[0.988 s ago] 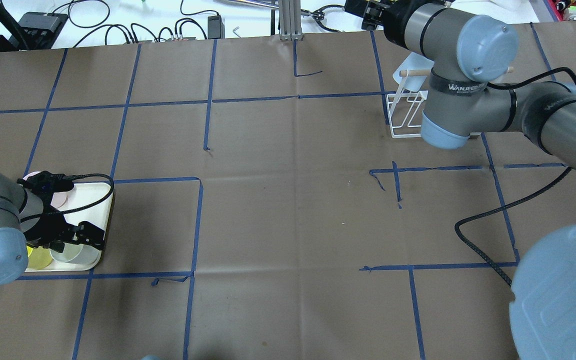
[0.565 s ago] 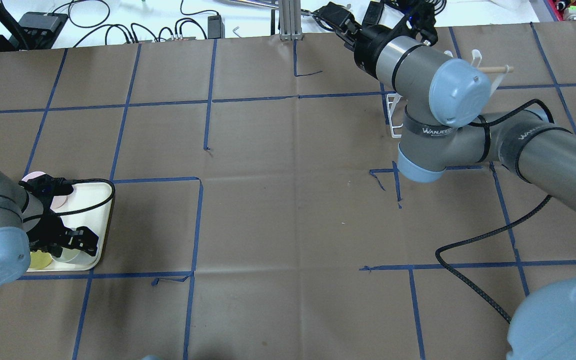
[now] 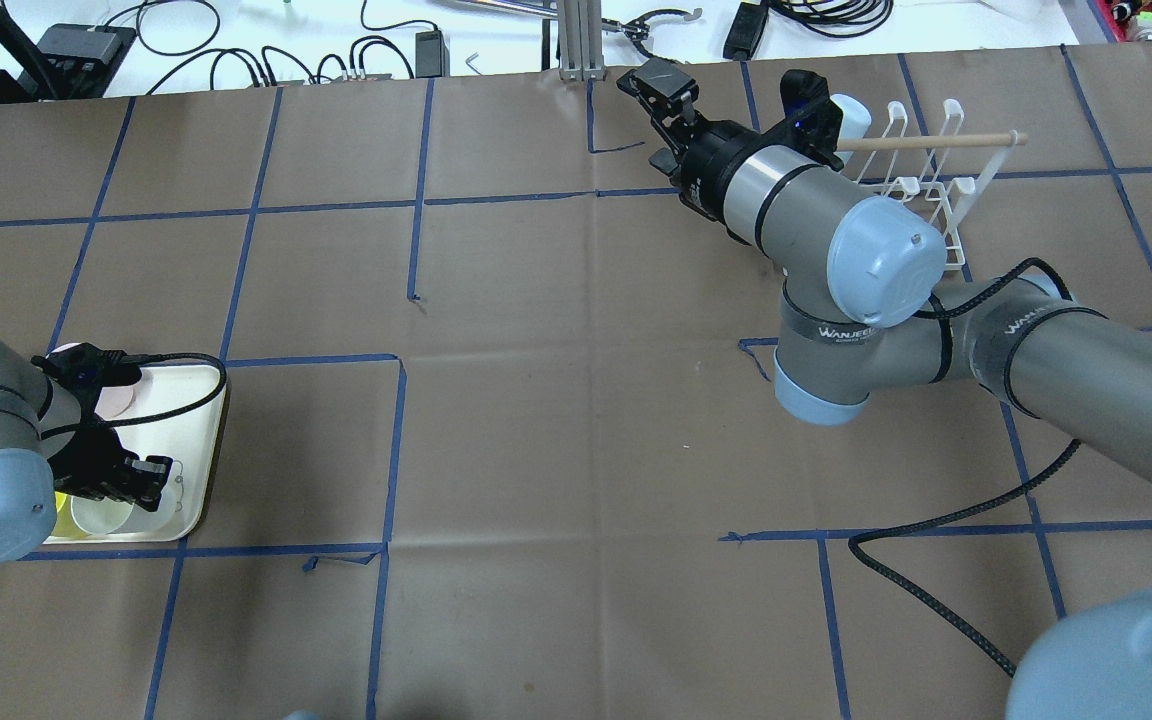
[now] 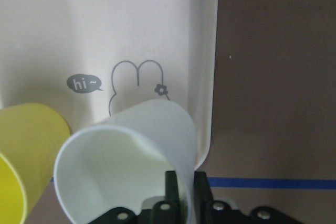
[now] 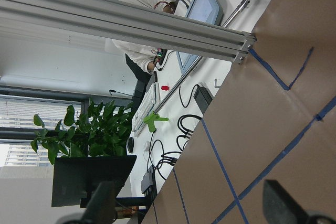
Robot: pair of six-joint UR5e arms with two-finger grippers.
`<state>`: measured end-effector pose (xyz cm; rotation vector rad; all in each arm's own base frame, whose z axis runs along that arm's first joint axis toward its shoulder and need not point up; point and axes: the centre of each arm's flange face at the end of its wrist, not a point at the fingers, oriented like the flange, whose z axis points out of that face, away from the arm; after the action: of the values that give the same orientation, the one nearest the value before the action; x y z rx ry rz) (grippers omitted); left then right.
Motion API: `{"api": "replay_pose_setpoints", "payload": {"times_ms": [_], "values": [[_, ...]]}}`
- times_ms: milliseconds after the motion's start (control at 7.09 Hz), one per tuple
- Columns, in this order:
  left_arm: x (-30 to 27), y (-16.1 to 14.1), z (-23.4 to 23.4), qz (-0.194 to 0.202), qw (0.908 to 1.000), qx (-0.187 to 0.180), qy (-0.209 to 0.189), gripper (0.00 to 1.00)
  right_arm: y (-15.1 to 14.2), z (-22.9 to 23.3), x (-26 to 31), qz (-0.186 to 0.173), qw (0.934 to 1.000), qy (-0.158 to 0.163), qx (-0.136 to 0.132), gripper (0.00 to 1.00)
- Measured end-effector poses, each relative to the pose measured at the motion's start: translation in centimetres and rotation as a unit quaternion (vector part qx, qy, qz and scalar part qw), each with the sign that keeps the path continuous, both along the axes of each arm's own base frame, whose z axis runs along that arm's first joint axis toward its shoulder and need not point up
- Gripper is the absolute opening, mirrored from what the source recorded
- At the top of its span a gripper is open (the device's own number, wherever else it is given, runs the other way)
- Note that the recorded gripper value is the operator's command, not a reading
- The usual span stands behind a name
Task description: Transfer IKEA cup to right arm and place on rack
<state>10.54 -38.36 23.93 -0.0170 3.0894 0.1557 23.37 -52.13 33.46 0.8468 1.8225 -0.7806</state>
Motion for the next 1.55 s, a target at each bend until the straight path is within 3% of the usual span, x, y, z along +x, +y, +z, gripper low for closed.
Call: {"api": "replay_pose_setpoints", "payload": {"times_ms": [282, 706, 988, 1270, 1552], "values": [[-0.2, -2.4, 4.1, -0.010, 0.9991, -0.039, -0.009, 0.00, 0.2, -0.3, 0.0, -0.009, 0.9997, -0.020, 0.015, 1.00], [-2.7, -7.6, 15.4, -0.045, 0.9958, -0.079, -0.010, 0.00, 0.3, -0.3, 0.2, -0.014, 0.9995, -0.021, 0.017, 1.00], [-3.1, -11.2, 22.3, -0.060, 0.9901, -0.123, 0.031, 0.00, 0.7, -0.3, 1.2, -0.025, 0.9995, -0.013, 0.016, 1.00], [-4.1, -13.9, 24.1, -0.077, 0.9722, -0.198, 0.098, 0.00, 0.9, -0.4, 1.7, -0.036, 0.9990, -0.015, 0.020, 1.00], [-5.2, -16.6, 23.9, -0.103, 0.9366, -0.291, 0.165, 0.00, 1.1, -0.2, 1.7, -0.038, 0.9989, -0.016, 0.022, 1.00]]}}
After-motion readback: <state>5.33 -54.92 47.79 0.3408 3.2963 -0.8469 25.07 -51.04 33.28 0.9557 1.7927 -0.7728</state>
